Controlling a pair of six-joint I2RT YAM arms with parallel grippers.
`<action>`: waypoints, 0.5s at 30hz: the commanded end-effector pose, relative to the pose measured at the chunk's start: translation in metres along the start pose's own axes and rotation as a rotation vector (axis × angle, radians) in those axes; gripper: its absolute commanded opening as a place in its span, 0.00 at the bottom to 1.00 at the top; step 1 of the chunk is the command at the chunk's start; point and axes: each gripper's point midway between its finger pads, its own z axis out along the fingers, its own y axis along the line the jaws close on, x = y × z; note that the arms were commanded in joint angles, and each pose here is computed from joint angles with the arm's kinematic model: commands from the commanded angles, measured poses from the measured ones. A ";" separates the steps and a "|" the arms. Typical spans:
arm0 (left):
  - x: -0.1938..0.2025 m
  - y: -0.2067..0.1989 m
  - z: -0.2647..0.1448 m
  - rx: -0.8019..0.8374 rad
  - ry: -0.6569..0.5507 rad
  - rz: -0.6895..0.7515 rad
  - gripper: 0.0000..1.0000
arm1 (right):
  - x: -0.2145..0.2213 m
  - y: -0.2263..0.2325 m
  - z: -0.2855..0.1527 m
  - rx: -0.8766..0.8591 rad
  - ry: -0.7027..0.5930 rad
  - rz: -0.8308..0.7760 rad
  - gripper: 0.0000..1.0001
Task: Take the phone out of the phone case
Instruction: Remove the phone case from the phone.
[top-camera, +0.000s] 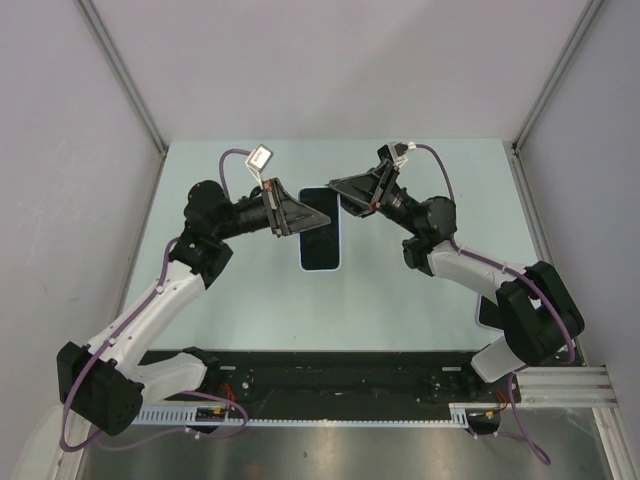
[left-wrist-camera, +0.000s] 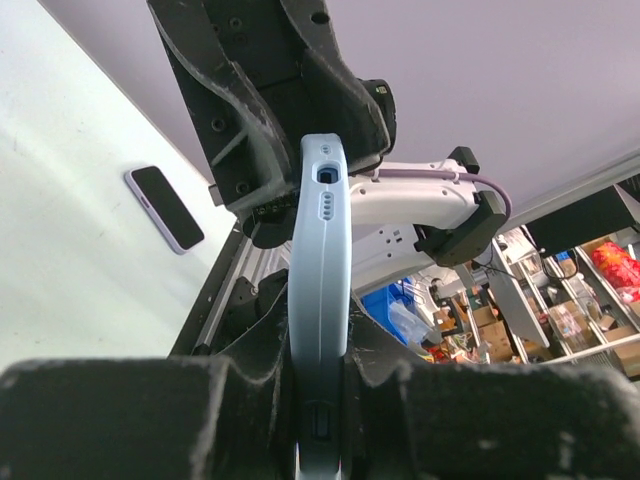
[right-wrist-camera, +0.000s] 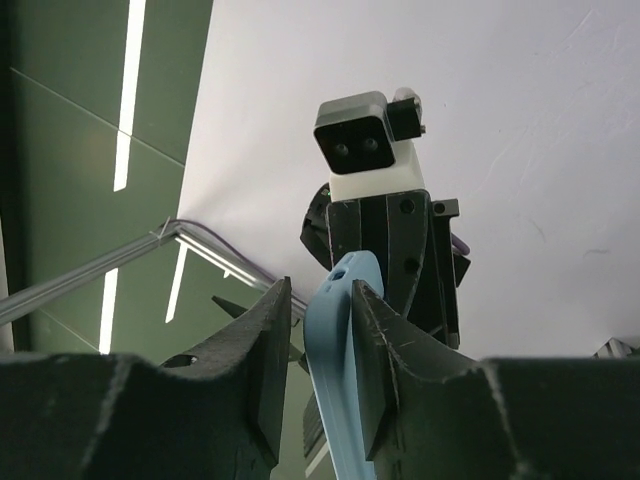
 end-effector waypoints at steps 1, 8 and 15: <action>-0.002 -0.026 -0.003 0.081 0.003 0.073 0.00 | -0.004 0.042 0.006 -0.113 -0.016 -0.074 0.36; -0.003 -0.027 -0.005 0.077 -0.001 0.074 0.00 | 0.006 0.043 0.007 -0.104 0.014 -0.082 0.15; -0.005 -0.027 -0.006 0.074 -0.010 0.077 0.00 | 0.015 0.036 0.011 -0.070 0.030 -0.100 0.42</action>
